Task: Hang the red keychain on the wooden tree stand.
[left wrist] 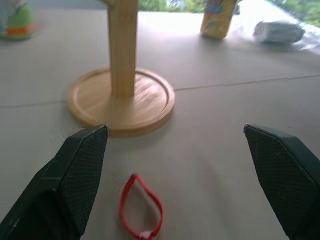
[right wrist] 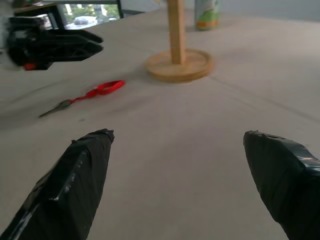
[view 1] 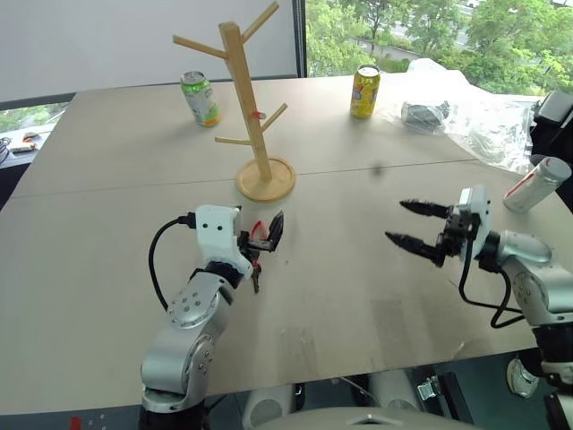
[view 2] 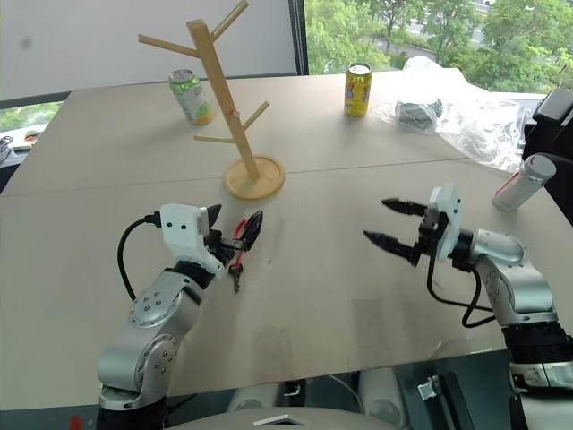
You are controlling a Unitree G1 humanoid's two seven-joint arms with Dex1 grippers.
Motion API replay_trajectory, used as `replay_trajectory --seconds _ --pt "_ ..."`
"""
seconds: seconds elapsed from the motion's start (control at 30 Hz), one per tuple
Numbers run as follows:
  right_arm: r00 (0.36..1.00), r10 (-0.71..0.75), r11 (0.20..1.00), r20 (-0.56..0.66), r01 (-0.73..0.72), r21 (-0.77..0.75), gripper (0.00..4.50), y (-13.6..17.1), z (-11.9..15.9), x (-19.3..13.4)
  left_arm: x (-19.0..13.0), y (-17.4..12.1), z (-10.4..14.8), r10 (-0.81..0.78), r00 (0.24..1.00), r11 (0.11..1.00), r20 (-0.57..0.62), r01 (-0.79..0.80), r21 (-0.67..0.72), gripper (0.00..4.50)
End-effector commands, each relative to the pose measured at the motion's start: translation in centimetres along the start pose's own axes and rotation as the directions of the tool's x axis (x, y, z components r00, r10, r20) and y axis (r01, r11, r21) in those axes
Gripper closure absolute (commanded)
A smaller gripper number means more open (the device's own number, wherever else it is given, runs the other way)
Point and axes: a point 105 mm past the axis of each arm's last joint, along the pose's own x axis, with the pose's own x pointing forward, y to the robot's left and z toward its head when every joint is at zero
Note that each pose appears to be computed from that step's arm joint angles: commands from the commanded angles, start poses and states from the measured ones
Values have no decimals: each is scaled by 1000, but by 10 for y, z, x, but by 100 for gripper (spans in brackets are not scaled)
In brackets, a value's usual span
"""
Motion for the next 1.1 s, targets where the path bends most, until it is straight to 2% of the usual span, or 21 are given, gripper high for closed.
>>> replay_trajectory --seconds 0.03,0.23,0.57,0.77,1.1 --pt "997 72 997 13 -71 -41 5 13 0 3 -3 6 8 75 997 997 -29 -75 4 0" --pt "996 89 992 -28 -91 -83 5 15 -20 3 -10 5 -17 129 974 987 -187 -143 -67 0" --pt "996 84 992 -21 -86 -88 5 18 -24 7 -25 5 -42 138 927 990 -349 -133 39 0" --pt "997 79 993 -11 -80 -85 5 20 -24 10 -22 4 -43 142 921 989 -364 -118 85 0" --pt "998 59 995 -1 -59 -84 5 18 -22 11 -13 3 -40 126 928 992 -351 -118 44 0"
